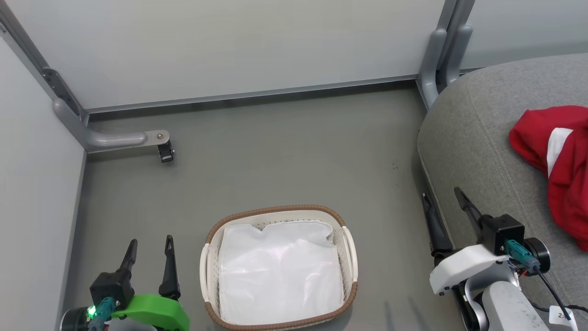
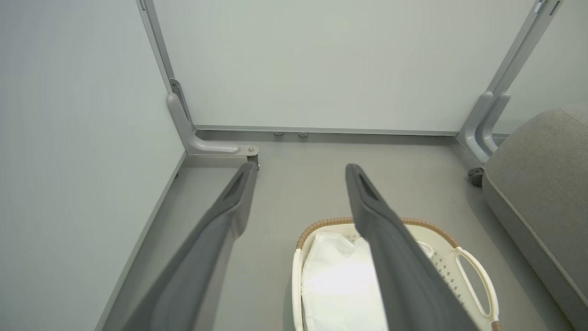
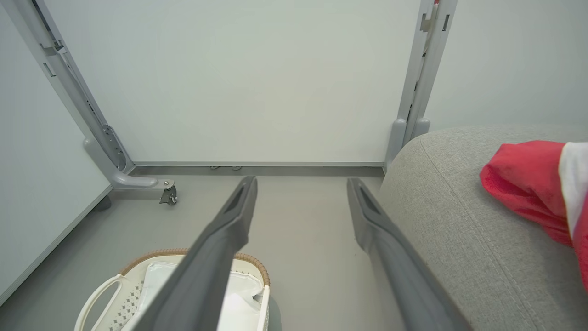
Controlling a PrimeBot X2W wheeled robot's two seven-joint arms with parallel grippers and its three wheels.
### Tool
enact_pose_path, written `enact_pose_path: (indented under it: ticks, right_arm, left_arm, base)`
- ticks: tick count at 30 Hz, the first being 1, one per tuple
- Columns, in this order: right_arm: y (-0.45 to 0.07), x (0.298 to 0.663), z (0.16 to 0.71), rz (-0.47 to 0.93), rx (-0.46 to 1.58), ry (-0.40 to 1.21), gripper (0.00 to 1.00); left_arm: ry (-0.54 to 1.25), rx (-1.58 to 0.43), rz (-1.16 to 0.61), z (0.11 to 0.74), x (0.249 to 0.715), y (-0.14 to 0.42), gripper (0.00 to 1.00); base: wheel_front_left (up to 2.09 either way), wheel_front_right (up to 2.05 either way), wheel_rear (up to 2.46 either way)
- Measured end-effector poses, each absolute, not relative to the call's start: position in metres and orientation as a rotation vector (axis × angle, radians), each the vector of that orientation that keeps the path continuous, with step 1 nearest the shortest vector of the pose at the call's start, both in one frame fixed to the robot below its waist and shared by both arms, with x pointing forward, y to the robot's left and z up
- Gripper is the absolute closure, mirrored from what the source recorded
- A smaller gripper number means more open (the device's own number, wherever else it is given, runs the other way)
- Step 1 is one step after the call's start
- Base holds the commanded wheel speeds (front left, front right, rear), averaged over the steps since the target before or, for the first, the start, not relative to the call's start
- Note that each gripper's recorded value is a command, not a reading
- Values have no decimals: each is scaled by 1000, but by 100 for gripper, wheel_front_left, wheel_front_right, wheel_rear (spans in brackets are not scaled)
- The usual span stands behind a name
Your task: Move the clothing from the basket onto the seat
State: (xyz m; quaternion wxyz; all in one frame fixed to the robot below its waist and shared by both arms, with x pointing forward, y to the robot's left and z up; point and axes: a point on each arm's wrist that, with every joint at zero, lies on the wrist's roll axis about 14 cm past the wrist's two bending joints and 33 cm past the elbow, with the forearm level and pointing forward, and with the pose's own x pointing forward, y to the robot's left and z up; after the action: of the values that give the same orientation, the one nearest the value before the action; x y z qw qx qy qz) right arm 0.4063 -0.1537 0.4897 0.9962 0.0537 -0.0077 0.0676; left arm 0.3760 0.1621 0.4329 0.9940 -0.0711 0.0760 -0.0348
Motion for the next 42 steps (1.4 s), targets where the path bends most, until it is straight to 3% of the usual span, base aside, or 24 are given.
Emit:
enact_pose_path:
  ticks: [13, 14, 42]
  right_arm:
    - [-159, 409, 487, 119, 115, -12, 0]
    - [-159, 409, 488, 120, 115, -13, 100]
    - [-178, 399, 470, -4, 538, 80, 100]
  left_arm:
    - [148, -204, -80, 434, 376, 157, 0]
    - [147, -211, -82, 434, 376, 156, 100]
    - [203, -597, 49, 429, 374, 174, 100]
  base:
    - [0, 0, 0]
    - [0, 0, 0]
    - [0, 0, 0]
